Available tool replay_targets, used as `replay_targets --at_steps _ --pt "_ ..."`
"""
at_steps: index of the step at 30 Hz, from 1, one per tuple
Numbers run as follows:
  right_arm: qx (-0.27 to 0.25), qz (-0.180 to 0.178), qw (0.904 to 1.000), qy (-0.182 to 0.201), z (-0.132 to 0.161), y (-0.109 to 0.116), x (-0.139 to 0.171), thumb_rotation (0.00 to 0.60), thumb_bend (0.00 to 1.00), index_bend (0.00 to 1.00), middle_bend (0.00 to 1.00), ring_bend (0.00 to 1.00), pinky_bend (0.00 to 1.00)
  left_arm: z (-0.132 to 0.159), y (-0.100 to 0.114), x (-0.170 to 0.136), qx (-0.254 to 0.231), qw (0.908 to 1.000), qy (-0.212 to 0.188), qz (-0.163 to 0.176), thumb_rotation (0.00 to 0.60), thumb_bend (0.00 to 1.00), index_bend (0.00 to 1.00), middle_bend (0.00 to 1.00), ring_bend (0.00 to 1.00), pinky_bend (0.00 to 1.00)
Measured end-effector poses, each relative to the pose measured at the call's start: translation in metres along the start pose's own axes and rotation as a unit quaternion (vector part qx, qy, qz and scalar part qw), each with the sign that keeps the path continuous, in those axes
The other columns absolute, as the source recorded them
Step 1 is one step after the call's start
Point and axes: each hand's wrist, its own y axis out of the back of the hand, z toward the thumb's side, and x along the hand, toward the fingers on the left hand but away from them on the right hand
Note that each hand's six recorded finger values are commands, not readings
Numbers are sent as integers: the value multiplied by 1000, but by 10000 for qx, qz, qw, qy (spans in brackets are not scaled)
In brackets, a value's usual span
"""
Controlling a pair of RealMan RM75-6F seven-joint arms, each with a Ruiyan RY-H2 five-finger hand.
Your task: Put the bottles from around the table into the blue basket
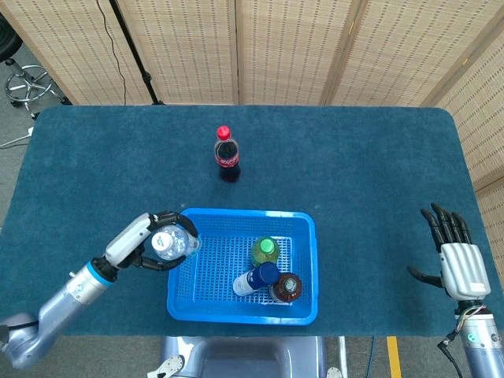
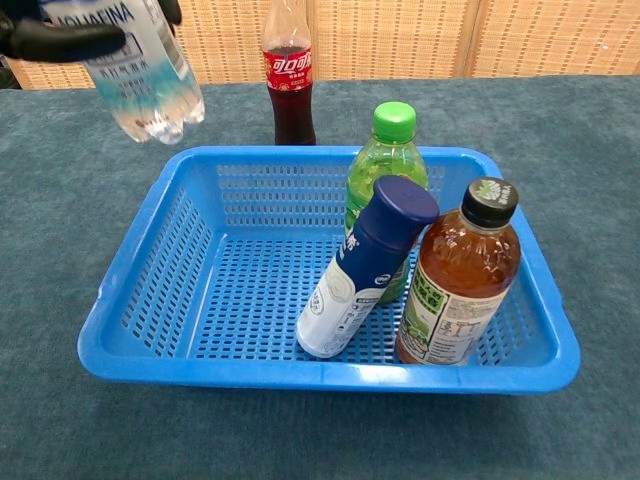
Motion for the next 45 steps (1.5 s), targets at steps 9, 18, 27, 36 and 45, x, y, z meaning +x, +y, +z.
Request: replay_targets --at_steps 9,18,27,36,45 --pt "-104 -96 9999 17 -1 8 4 600 0 0 0 0 0 -14 -67 4 -105 9966 242 -780 600 503 553 484 372 388" --pt "-134 -112 9998 50 1 10 4 600 0 0 0 0 0 -47 -110 -1 166 9907 633 -1196 600 443 412 354 268 344" --pt "-135 -109 9998 54 2 9 4 600 0 0 0 0 0 -65 -120 -18 523 9763 900 -1896 600 43 0 0 0 0" --pt "-130 -78 9999 49 3 7 2 600 0 0 0 0 0 -50 -62 -7 517 9927 688 -845 600 25 0 0 0 0" --pt "-212 -87 9996 -150 -9 10 -4 600 0 0 0 0 0 -55 38 31 327 9907 787 1063 600 24 0 0 0 0"
